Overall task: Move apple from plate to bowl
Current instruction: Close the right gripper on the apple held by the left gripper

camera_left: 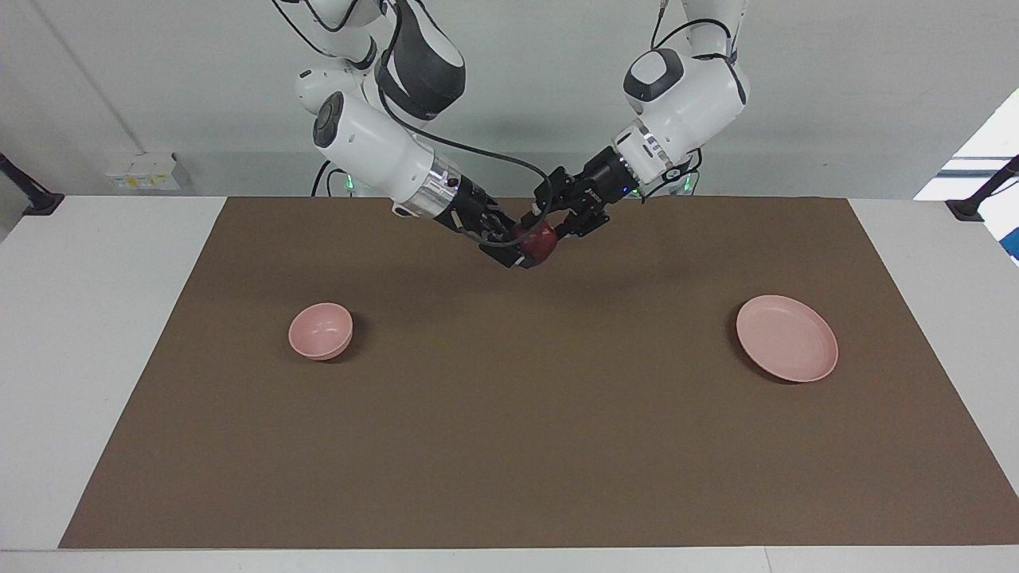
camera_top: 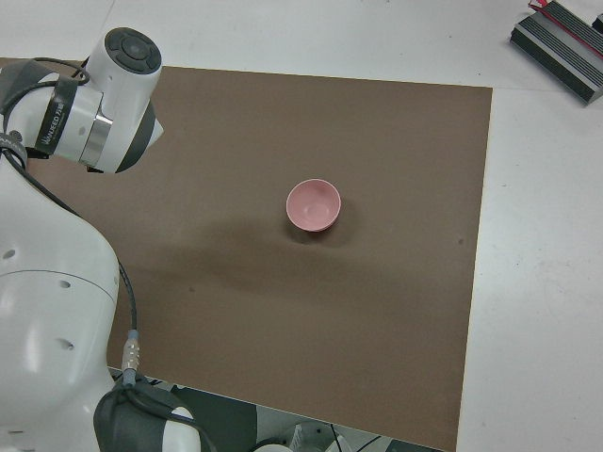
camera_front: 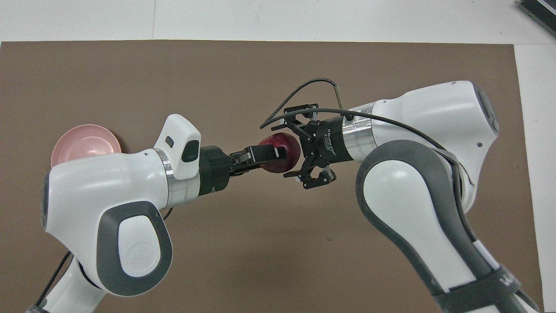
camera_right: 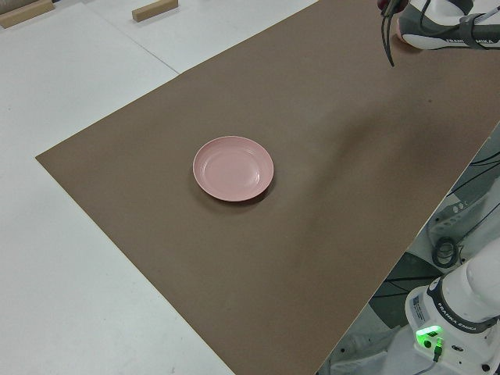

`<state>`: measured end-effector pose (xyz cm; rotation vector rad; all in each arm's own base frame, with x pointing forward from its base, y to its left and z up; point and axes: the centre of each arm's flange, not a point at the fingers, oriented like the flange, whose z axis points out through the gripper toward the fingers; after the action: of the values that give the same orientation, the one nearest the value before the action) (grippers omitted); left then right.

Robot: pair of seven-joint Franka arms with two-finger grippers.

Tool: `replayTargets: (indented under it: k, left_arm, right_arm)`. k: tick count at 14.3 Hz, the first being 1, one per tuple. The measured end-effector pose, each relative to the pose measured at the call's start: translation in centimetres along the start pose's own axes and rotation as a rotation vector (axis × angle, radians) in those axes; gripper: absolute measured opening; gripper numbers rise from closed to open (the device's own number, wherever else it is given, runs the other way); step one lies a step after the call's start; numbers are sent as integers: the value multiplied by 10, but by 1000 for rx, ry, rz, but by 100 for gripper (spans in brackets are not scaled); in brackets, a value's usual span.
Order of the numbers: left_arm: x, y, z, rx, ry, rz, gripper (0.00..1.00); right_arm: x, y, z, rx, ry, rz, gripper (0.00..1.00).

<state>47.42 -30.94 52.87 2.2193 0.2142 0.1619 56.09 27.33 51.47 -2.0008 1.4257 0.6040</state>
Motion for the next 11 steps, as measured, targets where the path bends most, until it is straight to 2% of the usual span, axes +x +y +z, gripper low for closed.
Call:
replayTargets:
  k: [8,10,11]
  left_arm:
    - [0,0,0,0,0,-1,68]
    - [0,-1,0,1,-1,-3,68]
    - [0,-1,0,1,-1,-2,68]
  right_arm:
    - [2,0,6,-10,1,3,100]
    - [1,1,7,-12,1,2,83]
    - [2,1,7,-13,1,3,81]
